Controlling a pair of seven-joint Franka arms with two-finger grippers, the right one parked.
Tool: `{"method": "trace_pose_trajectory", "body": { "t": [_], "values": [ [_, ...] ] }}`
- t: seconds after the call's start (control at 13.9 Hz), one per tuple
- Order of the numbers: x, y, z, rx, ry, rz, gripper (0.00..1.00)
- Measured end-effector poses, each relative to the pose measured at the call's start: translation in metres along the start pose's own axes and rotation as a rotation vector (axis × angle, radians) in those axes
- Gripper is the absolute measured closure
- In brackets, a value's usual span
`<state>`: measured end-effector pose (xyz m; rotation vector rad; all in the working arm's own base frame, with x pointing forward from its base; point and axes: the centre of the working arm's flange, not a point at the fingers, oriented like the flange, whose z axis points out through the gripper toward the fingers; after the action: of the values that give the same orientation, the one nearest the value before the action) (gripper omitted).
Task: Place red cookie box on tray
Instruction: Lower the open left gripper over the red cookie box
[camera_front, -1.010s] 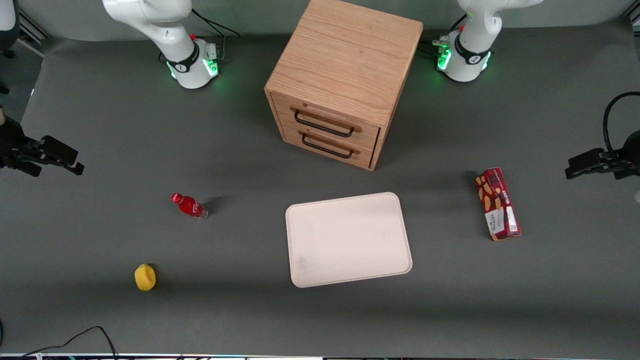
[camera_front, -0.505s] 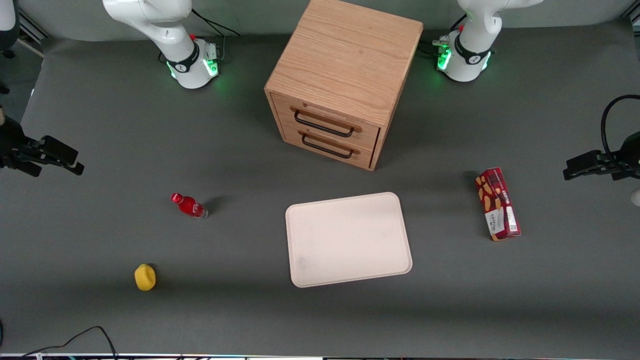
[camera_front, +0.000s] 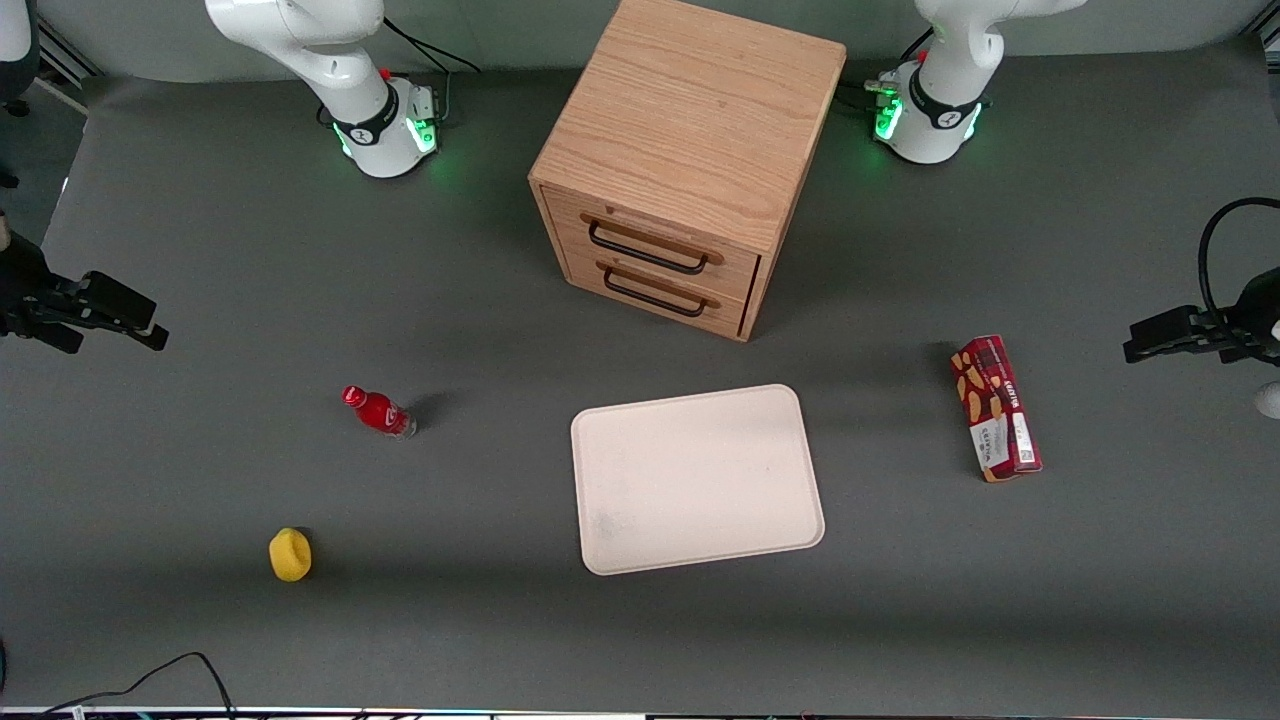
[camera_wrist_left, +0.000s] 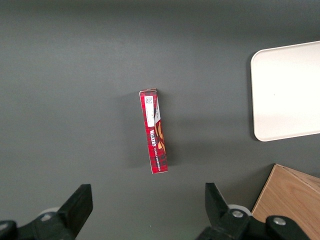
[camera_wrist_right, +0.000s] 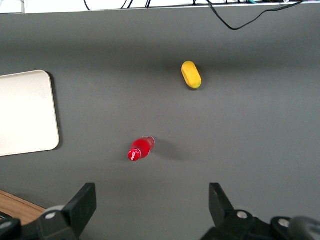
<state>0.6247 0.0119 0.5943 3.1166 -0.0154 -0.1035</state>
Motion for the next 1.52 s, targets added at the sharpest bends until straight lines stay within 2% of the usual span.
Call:
{"method": "trace_pose_trajectory", "body": {
  "t": [0.29,0.58,0.87,1.08,1.15,1.37,1.52],
  "values": [
    [0.001,-0.001,0.008,0.000,-0.018,-0.001,0.00],
    [0.003,-0.002,0.040,-0.001,-0.064,-0.004,0.00],
    [0.013,-0.011,0.128,-0.002,-0.064,-0.018,0.00],
    [0.004,-0.032,0.186,-0.009,-0.109,-0.054,0.00],
    [0.003,-0.037,0.198,-0.012,-0.110,-0.062,0.00],
    [0.006,-0.039,0.241,-0.013,-0.047,-0.069,0.00],
    [0.007,-0.038,0.268,-0.035,-0.034,-0.084,0.00]
  ]
}}
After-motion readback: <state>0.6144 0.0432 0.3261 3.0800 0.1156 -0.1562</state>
